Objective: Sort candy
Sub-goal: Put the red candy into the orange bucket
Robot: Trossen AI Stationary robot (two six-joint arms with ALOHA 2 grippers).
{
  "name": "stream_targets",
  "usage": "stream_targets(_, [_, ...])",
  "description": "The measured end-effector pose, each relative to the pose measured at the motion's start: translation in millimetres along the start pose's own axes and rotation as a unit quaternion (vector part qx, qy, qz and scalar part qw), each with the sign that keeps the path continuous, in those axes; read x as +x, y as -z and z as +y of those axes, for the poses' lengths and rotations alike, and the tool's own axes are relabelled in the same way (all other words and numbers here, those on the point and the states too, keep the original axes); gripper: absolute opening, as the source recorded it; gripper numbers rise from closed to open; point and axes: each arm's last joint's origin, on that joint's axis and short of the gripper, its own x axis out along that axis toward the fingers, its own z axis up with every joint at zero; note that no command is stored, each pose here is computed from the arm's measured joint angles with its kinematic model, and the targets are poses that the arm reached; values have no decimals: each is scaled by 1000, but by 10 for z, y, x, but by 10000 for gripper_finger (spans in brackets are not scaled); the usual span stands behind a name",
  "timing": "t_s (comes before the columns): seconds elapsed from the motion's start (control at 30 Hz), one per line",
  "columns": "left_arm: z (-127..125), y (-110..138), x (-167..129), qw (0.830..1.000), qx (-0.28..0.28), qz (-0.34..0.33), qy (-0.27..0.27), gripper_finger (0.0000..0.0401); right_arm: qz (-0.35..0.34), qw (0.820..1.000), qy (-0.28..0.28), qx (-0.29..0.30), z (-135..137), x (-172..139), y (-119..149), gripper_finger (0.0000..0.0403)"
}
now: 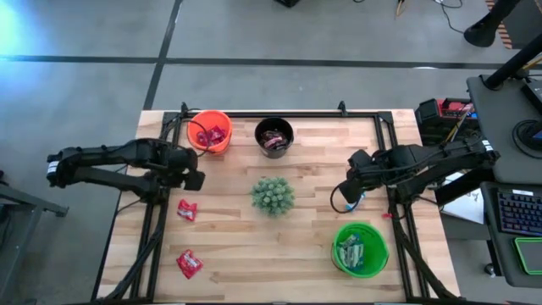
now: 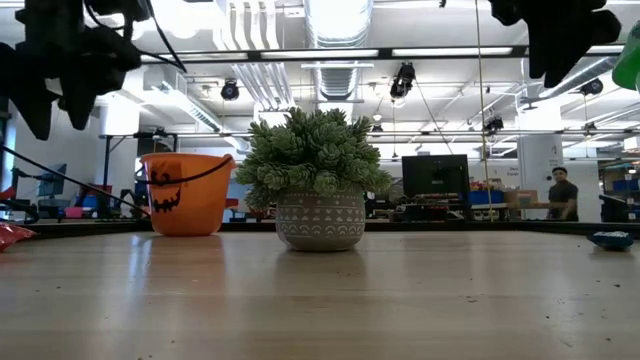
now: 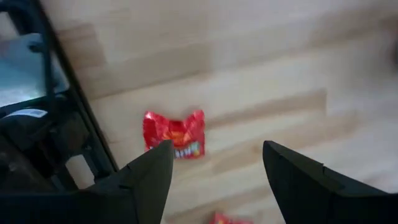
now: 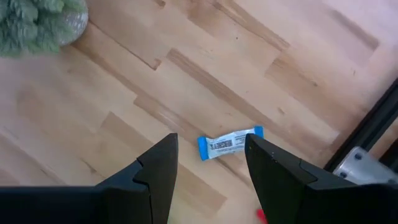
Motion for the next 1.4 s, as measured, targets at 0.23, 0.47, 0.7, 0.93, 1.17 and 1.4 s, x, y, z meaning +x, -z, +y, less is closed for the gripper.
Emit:
stream_targets(0.23, [-101, 15, 110, 999, -25, 1, -46, 230, 1, 995, 2, -97, -4, -1, 2, 178])
stream_targets(0.47, [-214, 62, 278, 992, 15, 25, -119, 230, 2, 991, 3, -137, -7, -1, 3, 178])
stream_targets(0.7, [-351, 126, 397, 984, 131, 41, -117, 230, 14, 988, -3, -154, -7, -1, 11, 178])
stream_targets(0.93, [-397, 220, 455, 956, 261, 60, -122, 230, 21, 989, -7, -148, -6, -1, 16, 178])
stream_targets(1.17, [-367, 258, 540, 963, 220, 64, -145, 230, 25, 995, -11, -100, 0, -1, 17, 178])
stream_targets(1.4, [-347, 266, 698, 965, 196, 85, -153, 230, 37, 997, -18, -72, 6, -2, 24, 178])
